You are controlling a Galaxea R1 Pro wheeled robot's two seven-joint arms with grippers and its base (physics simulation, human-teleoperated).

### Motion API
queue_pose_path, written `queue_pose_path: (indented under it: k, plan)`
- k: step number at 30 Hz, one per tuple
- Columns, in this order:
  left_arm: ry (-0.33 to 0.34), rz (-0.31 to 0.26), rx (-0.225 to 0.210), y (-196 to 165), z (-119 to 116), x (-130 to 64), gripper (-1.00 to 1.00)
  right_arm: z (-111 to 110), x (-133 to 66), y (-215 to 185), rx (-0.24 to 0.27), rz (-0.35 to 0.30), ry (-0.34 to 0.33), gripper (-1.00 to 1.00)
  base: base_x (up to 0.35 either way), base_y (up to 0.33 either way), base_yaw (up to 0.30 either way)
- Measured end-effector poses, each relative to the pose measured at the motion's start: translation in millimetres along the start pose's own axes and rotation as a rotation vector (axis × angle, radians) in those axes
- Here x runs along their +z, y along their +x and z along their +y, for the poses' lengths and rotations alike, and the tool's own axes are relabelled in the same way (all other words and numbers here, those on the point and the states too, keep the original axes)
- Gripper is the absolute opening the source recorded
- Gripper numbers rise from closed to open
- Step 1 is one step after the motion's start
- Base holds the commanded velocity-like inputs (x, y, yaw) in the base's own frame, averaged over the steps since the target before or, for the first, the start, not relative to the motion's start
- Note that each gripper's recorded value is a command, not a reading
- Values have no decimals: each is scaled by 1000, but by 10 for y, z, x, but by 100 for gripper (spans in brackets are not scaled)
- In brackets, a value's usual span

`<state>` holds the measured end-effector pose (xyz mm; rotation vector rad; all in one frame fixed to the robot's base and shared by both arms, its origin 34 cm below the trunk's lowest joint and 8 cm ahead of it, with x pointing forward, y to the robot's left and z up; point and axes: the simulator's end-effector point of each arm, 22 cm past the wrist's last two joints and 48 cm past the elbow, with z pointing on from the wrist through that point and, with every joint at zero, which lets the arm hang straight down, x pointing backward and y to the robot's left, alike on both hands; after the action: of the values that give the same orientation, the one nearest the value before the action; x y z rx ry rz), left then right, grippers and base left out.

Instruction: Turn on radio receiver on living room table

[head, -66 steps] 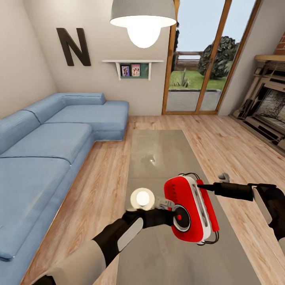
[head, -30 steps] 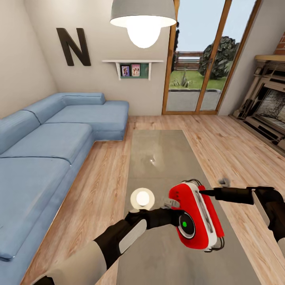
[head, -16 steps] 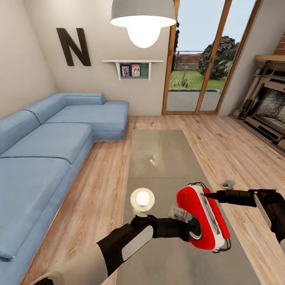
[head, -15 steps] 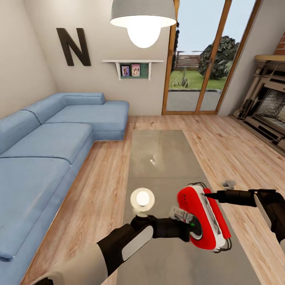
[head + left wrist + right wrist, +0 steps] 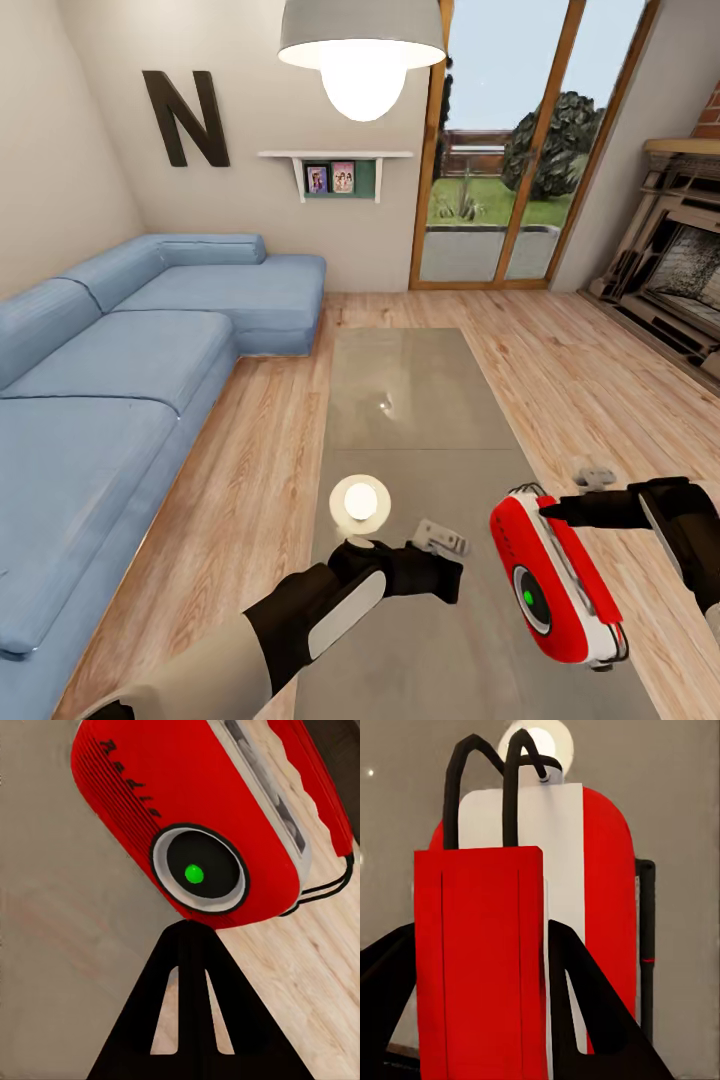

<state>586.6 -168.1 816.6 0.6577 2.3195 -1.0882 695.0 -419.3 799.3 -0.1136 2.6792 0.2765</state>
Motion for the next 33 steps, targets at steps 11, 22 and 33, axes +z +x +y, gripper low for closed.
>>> queue_pose_path:
  k: [11, 22, 33]
  plan:
    - [-5, 1, 0, 12, 13, 4, -100, -157, 237, 437, 44, 129, 104, -100, 0, 0, 0]
    - [-4, -2, 4, 12, 6, 7, -100, 186, 683, 806, 53, 212, 137, -100, 0, 0, 0]
    - [-5, -4, 9, 16, 1, 12, -100, 460, 962, 1036, -18, 242, 117, -100, 0, 0, 0]
